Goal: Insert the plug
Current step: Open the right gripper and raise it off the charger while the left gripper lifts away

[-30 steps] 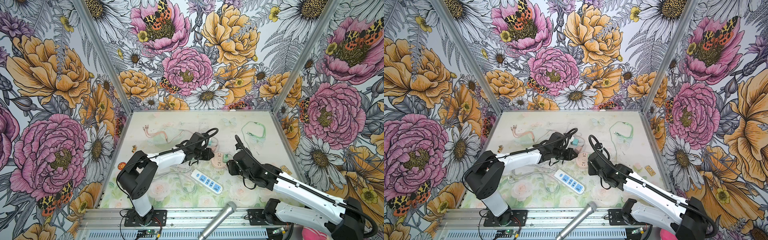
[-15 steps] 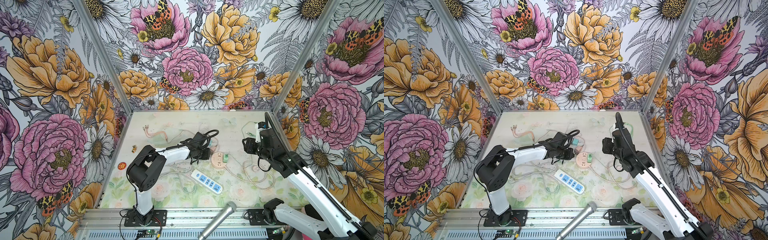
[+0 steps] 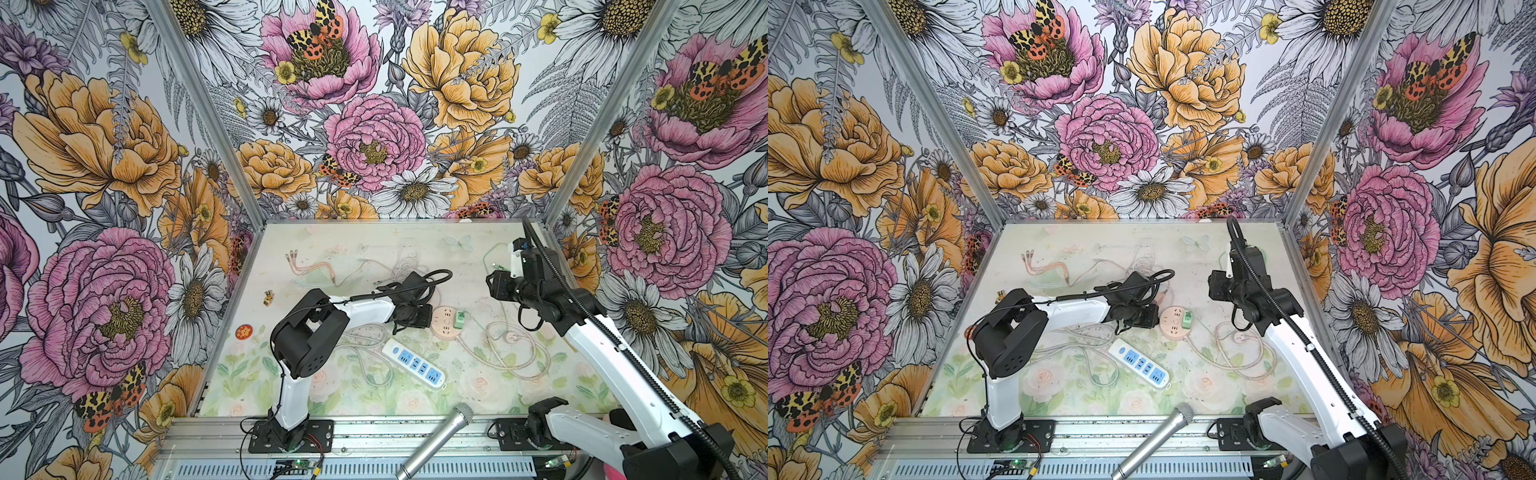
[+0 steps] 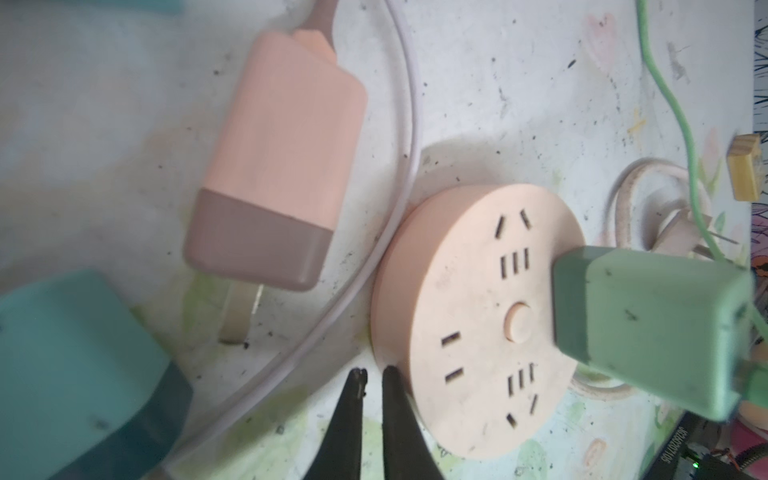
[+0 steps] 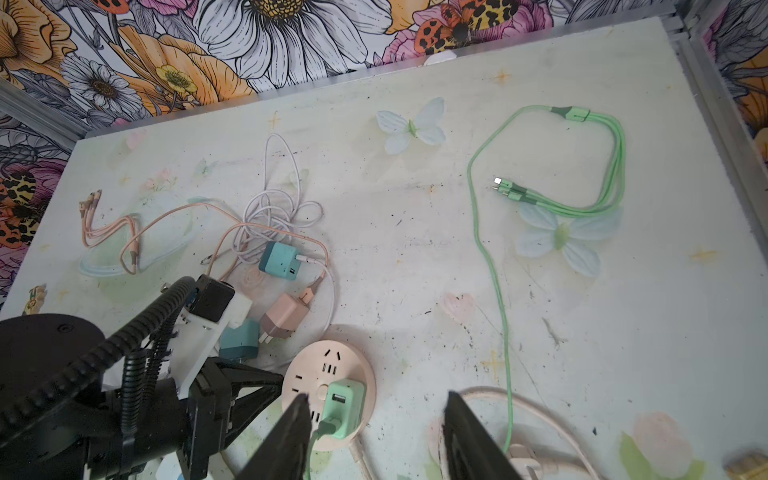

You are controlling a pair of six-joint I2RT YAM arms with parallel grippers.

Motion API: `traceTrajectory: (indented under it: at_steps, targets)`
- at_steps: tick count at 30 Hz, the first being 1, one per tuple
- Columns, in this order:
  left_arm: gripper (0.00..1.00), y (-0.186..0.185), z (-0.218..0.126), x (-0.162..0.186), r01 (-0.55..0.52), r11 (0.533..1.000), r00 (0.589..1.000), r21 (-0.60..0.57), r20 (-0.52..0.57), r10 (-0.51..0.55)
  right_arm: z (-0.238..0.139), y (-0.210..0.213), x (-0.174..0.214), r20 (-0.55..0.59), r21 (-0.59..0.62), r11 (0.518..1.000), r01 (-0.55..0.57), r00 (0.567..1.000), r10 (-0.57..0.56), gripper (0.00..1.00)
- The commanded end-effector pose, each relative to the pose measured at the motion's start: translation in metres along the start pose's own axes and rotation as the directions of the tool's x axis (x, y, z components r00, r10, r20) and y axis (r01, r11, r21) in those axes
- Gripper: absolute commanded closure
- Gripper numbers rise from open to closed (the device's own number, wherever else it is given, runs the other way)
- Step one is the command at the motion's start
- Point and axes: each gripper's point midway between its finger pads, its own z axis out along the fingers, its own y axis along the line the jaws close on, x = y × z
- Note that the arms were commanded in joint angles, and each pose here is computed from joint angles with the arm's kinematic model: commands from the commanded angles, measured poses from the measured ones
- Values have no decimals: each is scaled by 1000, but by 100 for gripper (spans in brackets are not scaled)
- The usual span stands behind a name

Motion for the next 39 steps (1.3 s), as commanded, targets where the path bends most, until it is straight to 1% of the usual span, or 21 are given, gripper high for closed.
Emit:
traceTrajectory:
  at_steps: [1,4,6,10,13,14,16,18,21,23,25,26,28,30,31,35,37,39]
  targets:
    - [87,-14,6,-4,-1,1000,1000,15,9,1,6,2,-9,3,-66,998,-1,1000,2,46]
    - [87,-28,11,-3,-12,999,1000,35,2,12,19,-10,-11,-19,-76,997,-28,999,26,44]
    - [87,-35,16,-1,-15,999,1000,46,-7,15,33,-19,-11,-64,-106,992,-62,996,55,44]
    - [87,-41,20,0,-7,999,1000,45,-8,8,56,-32,-19,-95,-130,983,-129,989,117,44]
    - [87,-43,11,0,-11,999,1000,42,10,10,68,-40,-26,-101,-106,984,-146,986,135,44]
    - [87,-45,6,1,-15,999,1000,45,16,14,72,-43,-28,-105,-101,983,-152,984,141,46]
    - [86,-50,-8,2,-36,998,999,52,28,35,73,-43,-32,-102,-99,982,-162,983,152,48]
    - [84,-56,-19,6,-73,995,997,61,22,72,69,-49,-34,-82,-67,983,-173,982,167,49]
    - [83,-67,-32,14,-128,987,992,97,7,128,53,-64,-31,-40,2,977,-214,976,214,56]
    - [83,-69,-36,17,-148,983,989,111,4,148,37,-68,-23,-13,14,970,-243,970,244,66]
    - [83,-65,-39,17,-160,983,987,95,5,160,24,-69,-13,-1,27,969,-246,969,246,74]
    - [83,-60,-39,17,-163,984,987,76,3,164,18,-69,-7,-6,30,970,-243,970,243,75]
    - [82,-56,-54,7,-166,984,986,62,42,164,10,-65,3,-28,22,972,-234,972,234,74]
    - [80,-49,-63,-2,-161,986,985,45,65,158,6,-59,9,-49,-9,976,-220,974,219,66]
    - [77,-45,-68,-6,-160,987,985,29,76,158,6,-55,11,-57,-28,976,-216,975,214,64]
    - [67,-23,-86,-24,-169,980,978,-105,102,180,13,-48,13,-98,-74,974,-213,974,205,61]
    - [65,-14,-91,-34,-159,978,978,-134,113,175,18,-45,8,-111,-88,975,-205,974,195,60]
    - [64,-6,-94,-44,-139,981,980,-134,127,156,22,-43,1,-117,-102,976,-194,976,182,59]
